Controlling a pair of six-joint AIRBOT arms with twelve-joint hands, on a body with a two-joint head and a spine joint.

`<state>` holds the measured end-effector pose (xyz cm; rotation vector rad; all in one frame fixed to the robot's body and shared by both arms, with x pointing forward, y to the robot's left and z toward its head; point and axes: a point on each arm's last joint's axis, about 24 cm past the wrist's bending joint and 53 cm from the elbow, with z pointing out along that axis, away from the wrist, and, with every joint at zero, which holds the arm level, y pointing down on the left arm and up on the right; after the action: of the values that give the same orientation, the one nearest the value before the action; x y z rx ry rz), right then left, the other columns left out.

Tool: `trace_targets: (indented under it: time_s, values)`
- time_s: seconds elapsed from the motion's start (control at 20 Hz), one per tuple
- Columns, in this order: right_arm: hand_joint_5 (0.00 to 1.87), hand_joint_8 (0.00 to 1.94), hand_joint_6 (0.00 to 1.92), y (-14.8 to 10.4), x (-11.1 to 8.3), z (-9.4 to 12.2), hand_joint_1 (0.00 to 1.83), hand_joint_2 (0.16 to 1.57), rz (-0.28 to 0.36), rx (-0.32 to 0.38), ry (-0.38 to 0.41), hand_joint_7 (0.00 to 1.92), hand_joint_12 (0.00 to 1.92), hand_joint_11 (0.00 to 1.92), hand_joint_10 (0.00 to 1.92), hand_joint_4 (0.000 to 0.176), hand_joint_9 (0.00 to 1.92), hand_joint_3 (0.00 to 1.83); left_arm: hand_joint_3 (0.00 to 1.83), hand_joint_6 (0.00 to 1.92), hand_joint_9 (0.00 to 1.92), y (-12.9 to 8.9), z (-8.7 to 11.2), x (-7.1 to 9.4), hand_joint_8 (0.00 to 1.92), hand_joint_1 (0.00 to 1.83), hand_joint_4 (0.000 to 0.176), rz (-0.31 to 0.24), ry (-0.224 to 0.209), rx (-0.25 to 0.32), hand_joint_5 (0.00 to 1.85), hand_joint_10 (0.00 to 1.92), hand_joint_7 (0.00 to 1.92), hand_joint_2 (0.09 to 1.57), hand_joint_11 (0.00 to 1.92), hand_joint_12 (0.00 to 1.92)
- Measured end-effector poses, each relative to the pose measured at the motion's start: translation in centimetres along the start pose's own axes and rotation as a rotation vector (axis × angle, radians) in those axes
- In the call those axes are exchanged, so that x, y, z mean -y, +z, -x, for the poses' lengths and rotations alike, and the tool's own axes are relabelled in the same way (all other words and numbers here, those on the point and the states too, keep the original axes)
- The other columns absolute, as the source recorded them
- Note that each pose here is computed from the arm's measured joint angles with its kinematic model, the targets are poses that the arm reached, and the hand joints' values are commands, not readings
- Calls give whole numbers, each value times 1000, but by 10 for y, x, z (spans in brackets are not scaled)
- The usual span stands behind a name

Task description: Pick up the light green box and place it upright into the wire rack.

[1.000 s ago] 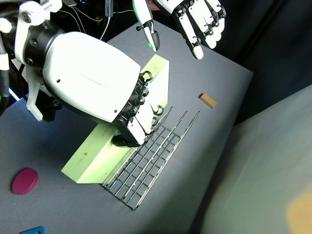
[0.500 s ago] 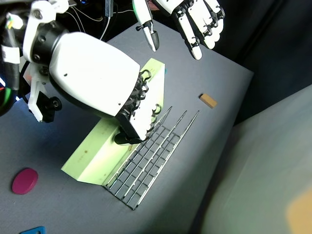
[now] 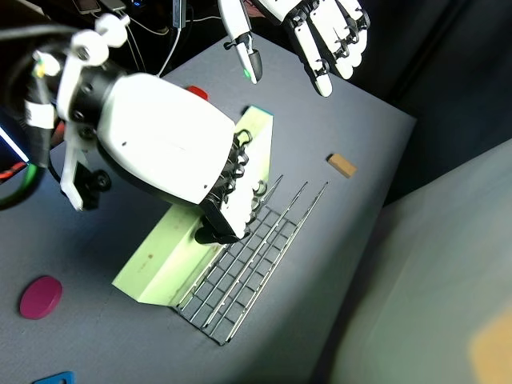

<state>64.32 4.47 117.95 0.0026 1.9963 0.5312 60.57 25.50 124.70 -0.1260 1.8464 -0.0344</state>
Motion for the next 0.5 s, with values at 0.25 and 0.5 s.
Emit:
trace_targets:
  time_s: [0.25,0.5]
  values:
    - [799,1172,1081,0,-5,-3,1358,1175,-1,-4,-51,896,1468,728,1459,0,785,0,0,2,247,0,-2,0,0,345,85,-1,13,-7,386,0,265,1158,26,688]
    - [818,1149,1032,4,-2,-11,1361,1168,-13,-14,-60,907,1477,750,1455,0,809,0,0,1,249,0,-1,0,1,345,85,-1,12,-7,385,1,267,1158,23,688]
